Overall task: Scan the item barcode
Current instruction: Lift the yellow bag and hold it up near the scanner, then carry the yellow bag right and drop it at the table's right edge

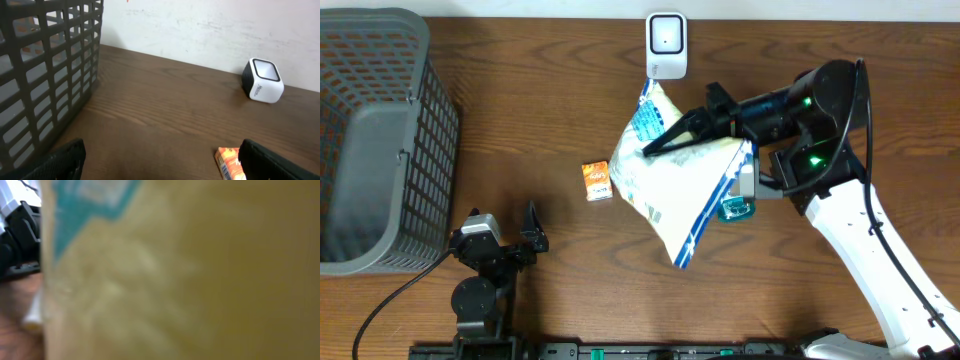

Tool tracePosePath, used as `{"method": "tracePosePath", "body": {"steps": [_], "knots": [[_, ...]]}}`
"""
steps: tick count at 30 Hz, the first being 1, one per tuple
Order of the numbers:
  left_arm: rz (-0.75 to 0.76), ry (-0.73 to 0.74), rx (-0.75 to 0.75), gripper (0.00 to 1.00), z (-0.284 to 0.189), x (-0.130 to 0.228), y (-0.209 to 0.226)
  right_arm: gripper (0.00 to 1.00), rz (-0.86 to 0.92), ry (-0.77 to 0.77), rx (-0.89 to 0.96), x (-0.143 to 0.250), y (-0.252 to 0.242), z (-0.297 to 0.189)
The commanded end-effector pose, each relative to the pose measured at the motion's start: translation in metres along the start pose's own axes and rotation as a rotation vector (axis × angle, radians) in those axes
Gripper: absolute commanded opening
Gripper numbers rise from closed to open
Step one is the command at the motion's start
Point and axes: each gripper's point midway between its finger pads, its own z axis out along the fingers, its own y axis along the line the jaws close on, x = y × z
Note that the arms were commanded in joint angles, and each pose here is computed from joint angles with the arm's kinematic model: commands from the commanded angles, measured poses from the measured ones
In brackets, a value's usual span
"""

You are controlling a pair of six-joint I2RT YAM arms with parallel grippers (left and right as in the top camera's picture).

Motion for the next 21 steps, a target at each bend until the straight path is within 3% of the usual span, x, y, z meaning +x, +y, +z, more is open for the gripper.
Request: {"method": "tracePosePath", "body": {"steps": [1, 3, 4, 8, 11, 14, 18, 21], "knots": [[-0.008, 0.045, -0.017, 0.98, 0.002, 0.017, 0.005, 0.01, 0.378, 0.035, 0.045, 0.017, -0.005, -0.005], [-0.008, 0.045, -0.017, 0.98, 0.002, 0.017, 0.005, 0.01, 0.721, 0.110, 0.164, 0.048, -0.008, -0.011], [-0.008, 0.045, -0.017, 0.98, 0.002, 0.017, 0.005, 0.02, 0.959, 0.212, 0.296, 0.084, -0.004, -0.020], [-0.008, 0.045, -0.017, 0.98, 0.002, 0.017, 0.005, 0.02, 1.405, 0.490, 0.611, 0.160, 0.028, -0.052], [-0.008, 0.045, -0.017, 0.98, 0.002, 0.017, 0.005, 0.02, 1.734, 0.529, 0.708, 0.171, 0.056, -0.058], [-0.008, 0.045, -0.017, 0.98, 0.002, 0.017, 0.005, 0.02, 1.838, 0.581, 0.764, 0.178, 0.070, -0.062], [-0.008, 0.045, -0.017, 0.98, 0.002, 0.017, 0.005, 0.01, 2.014, 0.729, 1.286, 0.220, 0.088, -0.109], [-0.008, 0.045, -0.017, 0.98, 0.002, 0.017, 0.005, 0.01, 2.048, 0.692, 1.502, 0.245, 0.089, -0.126]]}}
